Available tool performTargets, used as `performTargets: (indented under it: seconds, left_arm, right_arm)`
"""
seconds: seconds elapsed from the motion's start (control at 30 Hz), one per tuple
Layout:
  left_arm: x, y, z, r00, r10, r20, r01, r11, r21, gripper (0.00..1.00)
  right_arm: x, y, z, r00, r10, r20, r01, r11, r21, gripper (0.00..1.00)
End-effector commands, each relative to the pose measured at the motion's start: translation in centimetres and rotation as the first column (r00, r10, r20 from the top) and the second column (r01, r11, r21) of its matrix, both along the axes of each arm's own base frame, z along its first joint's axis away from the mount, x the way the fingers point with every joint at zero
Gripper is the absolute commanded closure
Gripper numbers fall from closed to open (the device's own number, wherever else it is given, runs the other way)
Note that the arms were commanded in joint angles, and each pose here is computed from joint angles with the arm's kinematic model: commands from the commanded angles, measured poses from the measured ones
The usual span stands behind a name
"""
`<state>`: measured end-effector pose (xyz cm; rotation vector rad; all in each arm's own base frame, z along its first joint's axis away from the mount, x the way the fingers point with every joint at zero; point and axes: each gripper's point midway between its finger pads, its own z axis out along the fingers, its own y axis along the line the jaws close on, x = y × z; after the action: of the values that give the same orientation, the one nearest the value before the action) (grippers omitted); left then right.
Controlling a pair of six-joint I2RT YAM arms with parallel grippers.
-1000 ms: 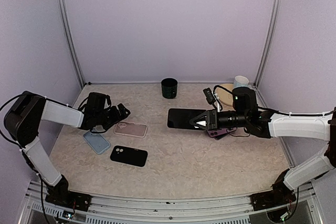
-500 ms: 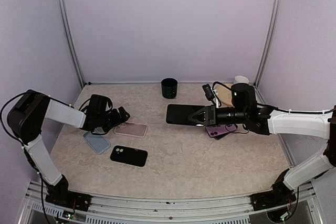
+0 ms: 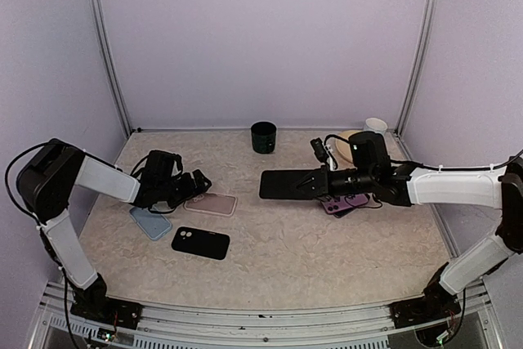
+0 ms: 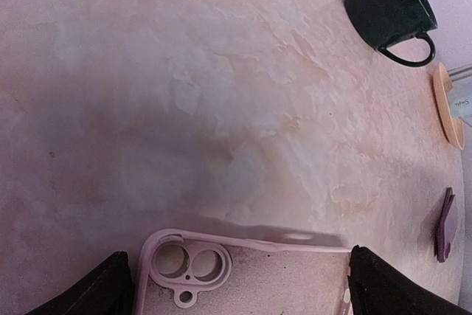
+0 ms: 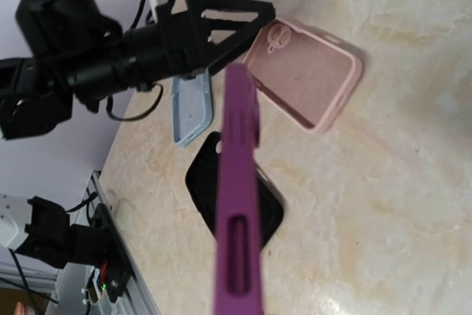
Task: Put the phone into the phone case
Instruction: Move the phone case to the center of the board.
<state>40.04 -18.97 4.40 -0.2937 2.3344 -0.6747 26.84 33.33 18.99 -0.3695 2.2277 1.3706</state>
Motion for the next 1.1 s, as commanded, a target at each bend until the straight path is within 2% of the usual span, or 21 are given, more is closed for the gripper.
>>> performTargets:
  seconds: [0.0,0.53,1.07]
  left_arm:
    - [-1.7,-2.3,-1.2,0.997,-0.06,-0.039,0.058,0.998,-0.035,0.01]
    - [-3.7,-9.7,-0.7,0.982,-0.187,-0.03,0.183,0.976,-0.116,0.01]
    - [-2.8,-13.1,-0.5,0.969,-0.247,0.001,0.244,0.955,-0.167,0.01]
  right_arm:
    - [1.4,0.8,1.4,1.0,-0.015,0.002,0.015,0.999,0.033,1.0]
    - [2.8,2.3,-2.0,0.987,0.057,-0.148,-0.053,0.998,0.036,1.0]
    - [6.2,1.0,-4.1,0.978,0.058,-0.202,-0.056,0.998,0.015,1.0]
